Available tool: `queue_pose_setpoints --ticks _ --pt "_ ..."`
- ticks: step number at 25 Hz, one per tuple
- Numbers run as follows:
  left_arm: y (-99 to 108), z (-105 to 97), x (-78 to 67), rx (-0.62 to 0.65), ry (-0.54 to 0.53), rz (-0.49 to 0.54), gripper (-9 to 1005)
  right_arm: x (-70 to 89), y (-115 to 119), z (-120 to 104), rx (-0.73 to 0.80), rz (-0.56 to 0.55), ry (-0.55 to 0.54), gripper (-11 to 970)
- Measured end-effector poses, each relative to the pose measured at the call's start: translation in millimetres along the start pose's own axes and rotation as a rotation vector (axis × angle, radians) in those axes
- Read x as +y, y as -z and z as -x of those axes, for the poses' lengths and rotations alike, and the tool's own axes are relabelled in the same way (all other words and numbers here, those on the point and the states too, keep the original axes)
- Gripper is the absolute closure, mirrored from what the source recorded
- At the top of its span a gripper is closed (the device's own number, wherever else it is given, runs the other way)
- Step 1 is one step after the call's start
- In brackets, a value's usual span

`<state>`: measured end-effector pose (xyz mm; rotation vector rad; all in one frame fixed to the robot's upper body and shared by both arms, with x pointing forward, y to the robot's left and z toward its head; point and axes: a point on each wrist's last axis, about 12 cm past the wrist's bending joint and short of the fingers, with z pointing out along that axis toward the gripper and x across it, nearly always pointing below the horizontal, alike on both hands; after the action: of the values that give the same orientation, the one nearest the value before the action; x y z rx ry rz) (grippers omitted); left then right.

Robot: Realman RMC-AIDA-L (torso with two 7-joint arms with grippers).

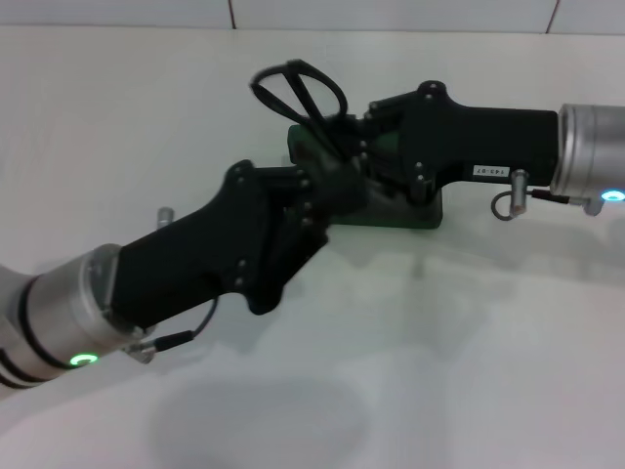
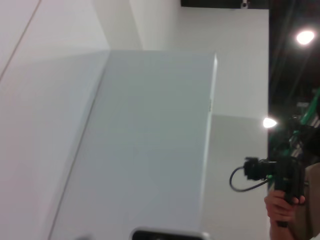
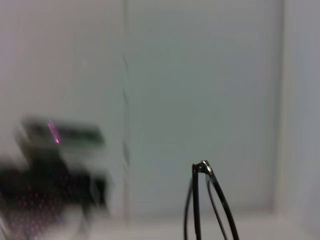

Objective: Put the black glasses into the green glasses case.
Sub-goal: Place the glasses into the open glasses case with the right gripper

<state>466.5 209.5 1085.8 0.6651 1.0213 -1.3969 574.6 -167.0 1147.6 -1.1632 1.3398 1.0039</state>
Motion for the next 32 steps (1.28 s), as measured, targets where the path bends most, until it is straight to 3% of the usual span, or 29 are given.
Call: queue_pose_setpoints --ticks 5,8,12,19,32 --pt "24.5 8.5 -0.7 0.007 -0.013 0.073 966 -17.8 -9.0 -7.8 0.342 -0.031 0.077 847" --pt "41.0 13.2 -3.2 0.001 -0.026 0.134 966 -22.6 -23.5 0.6 0.549 -0.024 0.136 847" --pt "50.3 13.3 -6.3 0.006 -0.034 0.172 965 -31.9 -43.2 10.7 0.716 -0.039 0.210 848" --pt "50.0 9.0 -5.7 0.023 -0.046 0.185 964 -39.2 -63.9 15.4 0.801 -0.076 0.334 848" --pt "43.7 12.8 2.0 0.020 -0.060 0.173 963 -45.2 -70.2 -3.8 0.867 -0.124 0.394 847"
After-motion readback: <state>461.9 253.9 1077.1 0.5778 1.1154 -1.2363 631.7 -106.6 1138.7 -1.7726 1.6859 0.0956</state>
